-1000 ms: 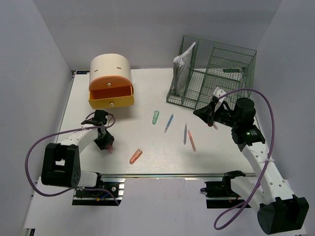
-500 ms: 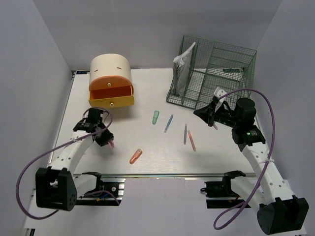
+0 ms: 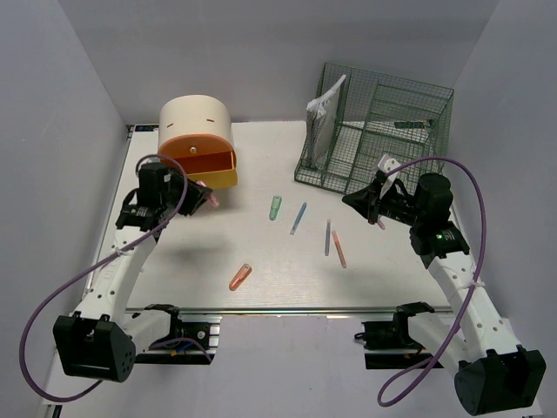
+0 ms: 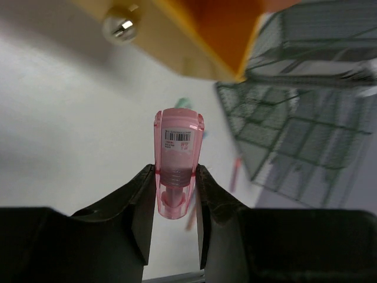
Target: Organize the desk
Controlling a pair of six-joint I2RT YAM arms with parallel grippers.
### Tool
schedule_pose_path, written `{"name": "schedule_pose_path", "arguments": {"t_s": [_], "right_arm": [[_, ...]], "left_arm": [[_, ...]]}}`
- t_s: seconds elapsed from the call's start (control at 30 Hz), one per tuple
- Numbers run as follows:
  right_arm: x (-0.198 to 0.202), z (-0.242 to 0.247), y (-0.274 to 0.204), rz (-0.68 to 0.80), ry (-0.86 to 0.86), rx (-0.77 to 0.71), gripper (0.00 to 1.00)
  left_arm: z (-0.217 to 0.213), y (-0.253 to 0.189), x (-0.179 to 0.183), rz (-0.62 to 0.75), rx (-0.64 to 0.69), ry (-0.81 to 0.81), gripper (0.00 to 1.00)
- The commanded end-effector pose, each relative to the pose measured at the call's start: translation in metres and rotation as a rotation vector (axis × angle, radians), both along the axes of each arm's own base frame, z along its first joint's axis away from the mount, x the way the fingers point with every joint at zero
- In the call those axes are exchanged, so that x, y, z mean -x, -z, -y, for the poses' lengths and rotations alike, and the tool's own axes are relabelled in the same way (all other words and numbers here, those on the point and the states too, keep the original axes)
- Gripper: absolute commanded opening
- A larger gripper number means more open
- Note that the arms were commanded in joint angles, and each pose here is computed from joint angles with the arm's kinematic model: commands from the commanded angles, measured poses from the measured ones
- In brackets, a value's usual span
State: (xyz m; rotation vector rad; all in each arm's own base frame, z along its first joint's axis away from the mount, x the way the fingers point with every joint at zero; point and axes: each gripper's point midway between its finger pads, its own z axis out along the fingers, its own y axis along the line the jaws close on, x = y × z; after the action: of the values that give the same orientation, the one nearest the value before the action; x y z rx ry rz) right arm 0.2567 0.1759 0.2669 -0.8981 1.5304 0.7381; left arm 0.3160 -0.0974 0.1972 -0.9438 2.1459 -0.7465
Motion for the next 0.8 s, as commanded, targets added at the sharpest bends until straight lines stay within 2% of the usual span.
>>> {"name": "schedule_pose_path", "arguments": {"t_s": [0.0,0.23,0.37,0.57,0.67,0.7,0.73,0.77], "right_arm": [[0.0,-0.001,-0.001,0.011,-0.013,-0.007,0.0],[0.001,-0.001,-0.002,0.014,-0.014,-0.006,0.0],[0.001,-0.001,-0.001,0.009,-0.014,-0.006,0.0],[0.001,0.0,-0.001,0.011,-0.013,-0.006,0.0],[0.0,0.001,0.0,0.011,-0.009,-0.004,0.0],[0.0,0.001,-0.001,0.012,-0.007,-0.004,0.0],[-0.001,0.001,0.0,0.011,-0.007,-0.003,0.0],[0.0,0.001,0.0,0.012,-0.007,-0.002,0.0]], "left_arm": [[0.005,-0.065,-0.036,0.16,0.173,-0.106,0.09],[-0.009,-0.081,-0.071,0.175,0.28,-0.305,0.08],[-0.027,-0.077,-0.087,0.145,0.266,-0.436,0.1],[-0.043,-0.066,-0.105,0.145,0.238,-0.528,0.17],[-0.045,-0.06,-0.113,0.128,0.232,-0.548,0.24],[-0.044,-0.06,-0.115,0.126,0.231,-0.544,0.29],[-0.044,-0.056,-0.117,0.114,0.228,-0.546,0.41],[-0.043,-0.057,-0.118,0.115,0.229,-0.543,0.46]]}}
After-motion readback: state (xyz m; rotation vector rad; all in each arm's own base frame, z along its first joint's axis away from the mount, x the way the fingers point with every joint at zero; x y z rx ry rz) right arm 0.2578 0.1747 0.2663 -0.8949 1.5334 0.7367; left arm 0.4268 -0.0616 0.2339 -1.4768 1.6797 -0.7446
